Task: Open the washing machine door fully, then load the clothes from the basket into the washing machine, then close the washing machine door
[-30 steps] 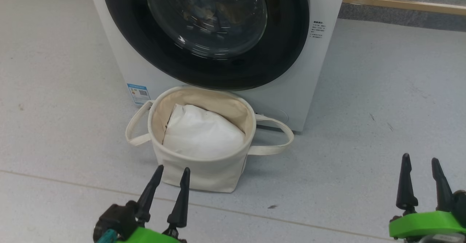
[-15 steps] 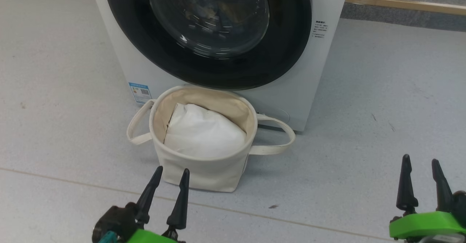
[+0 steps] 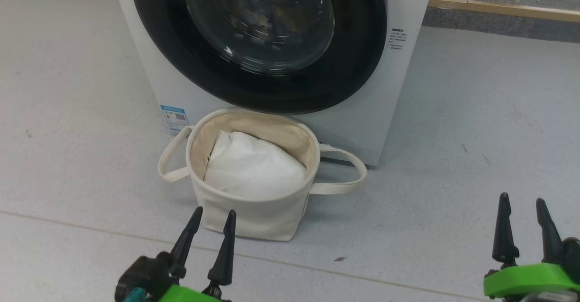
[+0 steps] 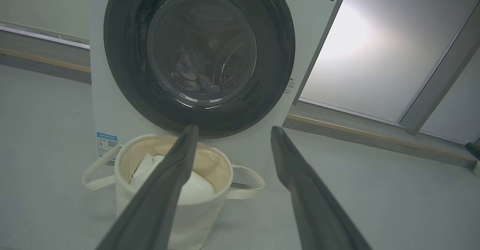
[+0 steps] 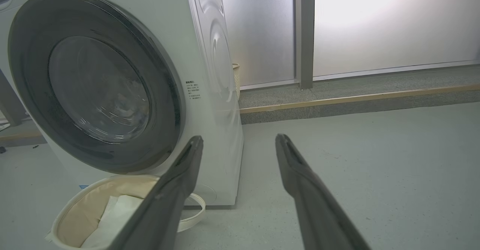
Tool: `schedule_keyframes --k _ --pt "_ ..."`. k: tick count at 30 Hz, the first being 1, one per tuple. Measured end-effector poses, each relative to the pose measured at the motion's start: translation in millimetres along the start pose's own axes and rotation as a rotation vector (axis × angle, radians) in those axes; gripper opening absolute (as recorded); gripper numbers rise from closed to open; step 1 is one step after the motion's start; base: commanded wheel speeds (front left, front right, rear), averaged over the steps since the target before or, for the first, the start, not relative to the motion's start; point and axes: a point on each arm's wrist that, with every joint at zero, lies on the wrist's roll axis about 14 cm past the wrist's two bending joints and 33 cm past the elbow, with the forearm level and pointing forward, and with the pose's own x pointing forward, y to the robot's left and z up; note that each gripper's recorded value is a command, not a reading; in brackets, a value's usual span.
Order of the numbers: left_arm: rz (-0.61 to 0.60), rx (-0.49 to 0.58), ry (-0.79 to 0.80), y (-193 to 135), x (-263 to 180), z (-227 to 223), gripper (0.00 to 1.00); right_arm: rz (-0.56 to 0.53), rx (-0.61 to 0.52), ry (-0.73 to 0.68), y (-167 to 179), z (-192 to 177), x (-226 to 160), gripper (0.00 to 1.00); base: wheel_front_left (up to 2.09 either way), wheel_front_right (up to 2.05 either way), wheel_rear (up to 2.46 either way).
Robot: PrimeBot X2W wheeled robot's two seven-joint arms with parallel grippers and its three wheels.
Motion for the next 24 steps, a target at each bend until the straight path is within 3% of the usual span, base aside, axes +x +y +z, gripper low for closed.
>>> schedule_keyframes --k 24 --pt "0.011 0.000 0.019 2.4 -4.4 -5.8 1.00 0.009 -0.001 0.012 3.0 -3.5 0.0 1.00 0.00 0.00 0.00"
